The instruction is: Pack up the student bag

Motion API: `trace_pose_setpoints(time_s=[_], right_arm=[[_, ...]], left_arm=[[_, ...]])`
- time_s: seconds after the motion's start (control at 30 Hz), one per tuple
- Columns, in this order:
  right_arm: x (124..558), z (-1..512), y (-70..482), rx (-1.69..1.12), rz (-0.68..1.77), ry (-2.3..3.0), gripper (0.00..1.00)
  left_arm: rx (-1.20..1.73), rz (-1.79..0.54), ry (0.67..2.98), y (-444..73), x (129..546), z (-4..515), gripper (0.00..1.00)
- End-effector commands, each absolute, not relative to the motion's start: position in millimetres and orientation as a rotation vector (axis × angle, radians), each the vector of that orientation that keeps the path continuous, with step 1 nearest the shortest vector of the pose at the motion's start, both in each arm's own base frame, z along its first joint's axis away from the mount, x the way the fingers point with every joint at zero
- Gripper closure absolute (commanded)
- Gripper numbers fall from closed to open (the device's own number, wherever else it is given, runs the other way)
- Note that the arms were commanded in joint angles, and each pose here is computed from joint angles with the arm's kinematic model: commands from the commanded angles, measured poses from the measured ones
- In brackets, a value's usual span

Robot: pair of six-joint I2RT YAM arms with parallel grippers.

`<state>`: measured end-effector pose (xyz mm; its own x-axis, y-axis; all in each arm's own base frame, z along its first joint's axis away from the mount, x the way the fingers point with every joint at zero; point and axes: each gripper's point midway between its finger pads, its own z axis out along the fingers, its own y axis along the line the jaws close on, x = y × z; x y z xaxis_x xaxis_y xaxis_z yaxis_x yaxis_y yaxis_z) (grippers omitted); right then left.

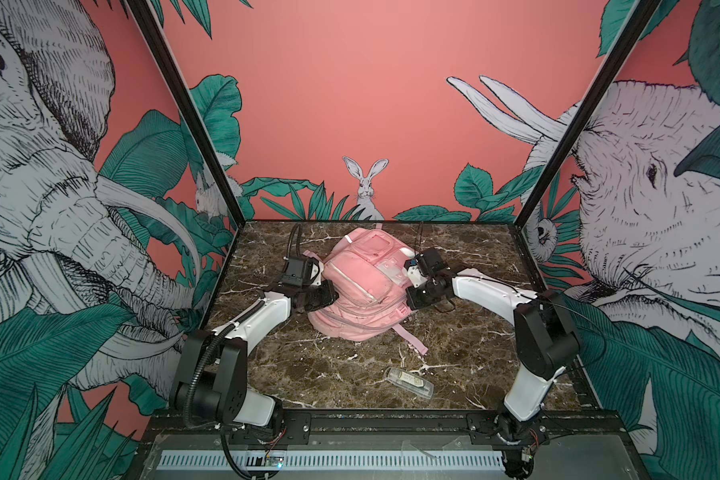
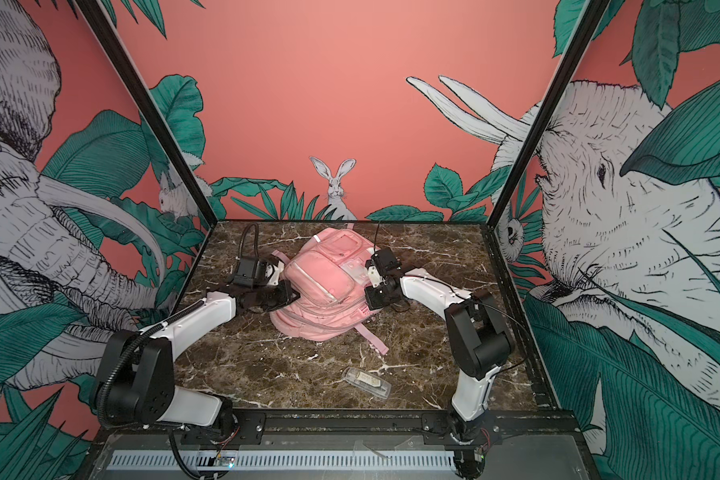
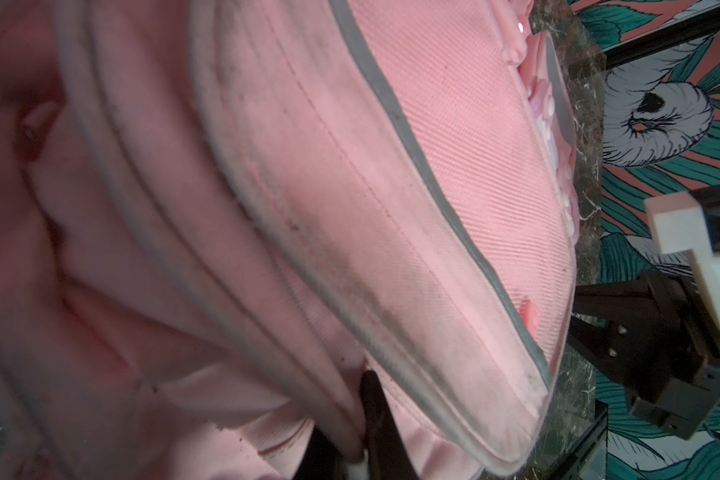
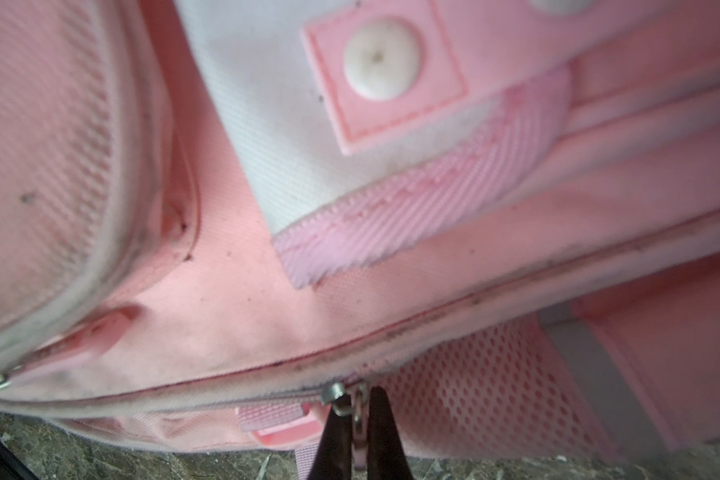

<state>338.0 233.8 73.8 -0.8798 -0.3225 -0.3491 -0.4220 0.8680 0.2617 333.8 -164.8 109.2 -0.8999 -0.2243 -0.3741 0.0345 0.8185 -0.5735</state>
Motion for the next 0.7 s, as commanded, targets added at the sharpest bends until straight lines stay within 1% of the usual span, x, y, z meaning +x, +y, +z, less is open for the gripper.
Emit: trace_pose_setpoints(time_s=[0.0, 0.27, 0.47, 0.57, 0.67], right_arm=[[351.5, 61.9, 199.5, -0.423, 0.327, 2.793, 1.00], [349.2, 66.9, 206.8, -0.433, 0.377, 2.786, 1.00], [344.4, 73.8, 207.1, -0.439, 0.389, 2.782, 0.77], [341.4, 81.4, 203.0, -0.442, 0.372, 2.769, 0.71], [338.4, 88.8, 198.7, -0.440, 0.353, 2.754, 0.70]], left_arm=[[-0.182, -0.735, 2.564, -144.9, 332.9, 109.5, 0.90], [-0.174, -0.763, 2.555, -150.7, 334.0, 113.1, 0.88], [-0.148, -0.770, 2.556, -159.2, 334.8, 114.7, 0.87], [-0.141, -0.771, 2.554, -161.8, 335.8, 116.0, 0.87], [-0.135, -0.773, 2.555, -164.0, 336.4, 116.8, 0.87]])
